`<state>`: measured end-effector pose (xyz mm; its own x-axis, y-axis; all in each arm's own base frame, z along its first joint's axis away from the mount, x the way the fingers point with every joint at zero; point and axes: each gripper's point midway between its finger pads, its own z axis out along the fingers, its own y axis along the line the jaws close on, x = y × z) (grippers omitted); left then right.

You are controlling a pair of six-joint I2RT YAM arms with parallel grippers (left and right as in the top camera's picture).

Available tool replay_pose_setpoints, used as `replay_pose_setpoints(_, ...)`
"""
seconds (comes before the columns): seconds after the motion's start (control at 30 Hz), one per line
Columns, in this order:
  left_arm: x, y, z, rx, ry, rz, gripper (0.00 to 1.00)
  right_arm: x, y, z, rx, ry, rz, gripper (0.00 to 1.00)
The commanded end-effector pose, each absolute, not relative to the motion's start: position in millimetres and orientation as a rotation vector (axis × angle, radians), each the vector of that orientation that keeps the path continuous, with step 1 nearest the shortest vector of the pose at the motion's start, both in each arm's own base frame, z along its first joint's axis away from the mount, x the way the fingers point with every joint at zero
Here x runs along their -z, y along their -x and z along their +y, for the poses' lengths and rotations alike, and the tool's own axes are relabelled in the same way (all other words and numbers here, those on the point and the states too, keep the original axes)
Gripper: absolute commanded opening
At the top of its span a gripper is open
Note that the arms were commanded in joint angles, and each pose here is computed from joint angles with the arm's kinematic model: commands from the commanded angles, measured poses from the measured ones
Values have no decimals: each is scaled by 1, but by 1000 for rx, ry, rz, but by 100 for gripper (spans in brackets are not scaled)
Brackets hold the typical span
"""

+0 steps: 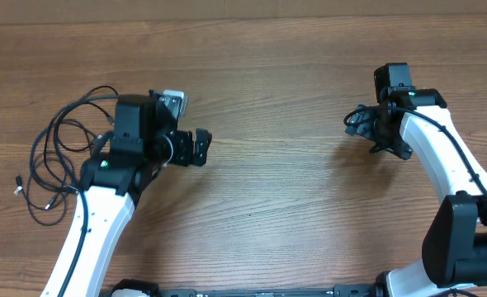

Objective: Untangle cables

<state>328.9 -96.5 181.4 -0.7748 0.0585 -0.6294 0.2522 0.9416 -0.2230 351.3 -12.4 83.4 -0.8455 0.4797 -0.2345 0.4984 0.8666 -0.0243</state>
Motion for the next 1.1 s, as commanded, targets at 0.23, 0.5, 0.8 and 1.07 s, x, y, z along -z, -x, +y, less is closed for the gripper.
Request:
replay_pose_setpoints(0.23, -177, -303, -84, 318, -204, 2386, 99, -81, -350, -14, 148, -746, 2823, 100)
replay_pose_setpoints(0.5, -160, -315, -92, 368, -222, 2112, 100, -81, -350, -14, 148, -746, 2823, 100)
replay_pose_setpoints(0.8, -163, -305, -90, 372, -232, 1847, 99, -81, -350, -14, 148, -746, 2823, 100)
replay_pose_setpoints(1.07, -144, -290, -78, 341, -200, 1846, 99, -81, -350, -14, 148, -746, 2823, 100)
